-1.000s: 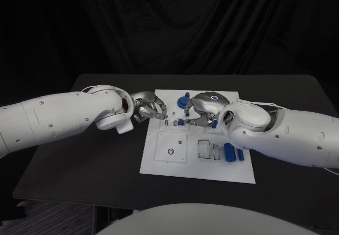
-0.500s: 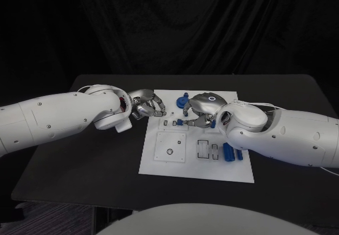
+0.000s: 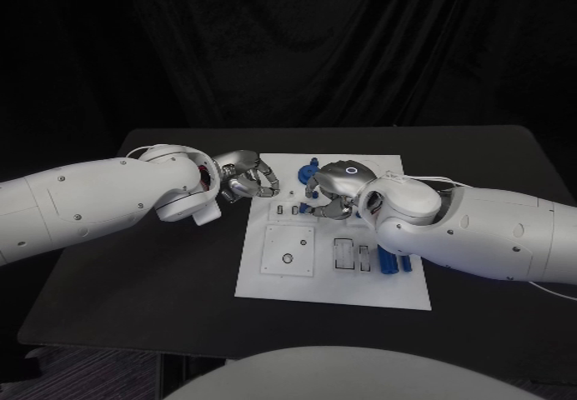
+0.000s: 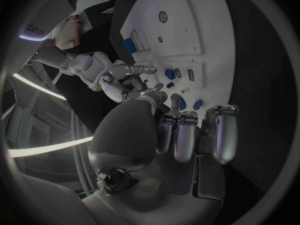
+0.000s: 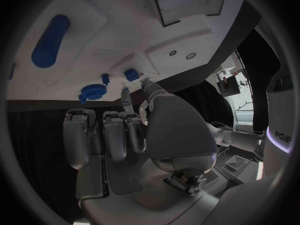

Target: Assemble the parts on the task board

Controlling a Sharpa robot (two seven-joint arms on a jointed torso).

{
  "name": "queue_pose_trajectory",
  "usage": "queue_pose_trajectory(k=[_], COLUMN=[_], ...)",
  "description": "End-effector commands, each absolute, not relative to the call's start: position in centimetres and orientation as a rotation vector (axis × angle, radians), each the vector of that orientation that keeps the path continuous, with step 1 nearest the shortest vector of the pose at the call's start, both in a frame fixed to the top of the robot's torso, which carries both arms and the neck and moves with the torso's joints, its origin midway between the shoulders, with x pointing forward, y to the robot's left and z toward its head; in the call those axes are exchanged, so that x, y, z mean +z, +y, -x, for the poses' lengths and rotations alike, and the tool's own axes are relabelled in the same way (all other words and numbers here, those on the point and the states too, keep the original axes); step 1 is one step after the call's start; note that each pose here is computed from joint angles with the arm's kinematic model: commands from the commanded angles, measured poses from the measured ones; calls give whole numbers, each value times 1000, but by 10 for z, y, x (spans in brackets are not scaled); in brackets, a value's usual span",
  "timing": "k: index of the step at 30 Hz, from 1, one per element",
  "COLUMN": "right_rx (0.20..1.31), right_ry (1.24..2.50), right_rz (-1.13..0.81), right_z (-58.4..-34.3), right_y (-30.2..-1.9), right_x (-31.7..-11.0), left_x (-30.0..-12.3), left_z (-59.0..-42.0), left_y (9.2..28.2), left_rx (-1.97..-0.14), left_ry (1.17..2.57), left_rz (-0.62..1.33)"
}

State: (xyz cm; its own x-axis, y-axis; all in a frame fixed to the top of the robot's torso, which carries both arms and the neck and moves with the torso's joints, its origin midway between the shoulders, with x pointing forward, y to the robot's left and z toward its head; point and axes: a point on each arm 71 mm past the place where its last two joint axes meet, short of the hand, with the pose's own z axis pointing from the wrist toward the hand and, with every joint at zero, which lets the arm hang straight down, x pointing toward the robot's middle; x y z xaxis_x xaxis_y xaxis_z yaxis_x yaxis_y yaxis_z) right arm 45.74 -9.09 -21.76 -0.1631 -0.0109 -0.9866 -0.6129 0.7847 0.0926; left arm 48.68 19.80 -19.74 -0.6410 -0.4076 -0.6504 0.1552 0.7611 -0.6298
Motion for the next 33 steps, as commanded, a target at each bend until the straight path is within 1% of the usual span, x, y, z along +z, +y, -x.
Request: queue_pose_trajectory(k=[1, 18, 33], right_rx=[541, 524, 546], right_ry=[1689, 1725, 1698], right_rz=[501, 502, 493], right_z=[-458, -462, -463], right_y=[-90, -83, -82], right_x=[-224, -243, -244], left_x=[-197, -199, -202], left_z=[-486, -487, -486], left_y=[197, 198, 198], left_rx=[-870, -869, -863], left_ry=[2097, 2103, 2121], left_rz=[179, 180, 180])
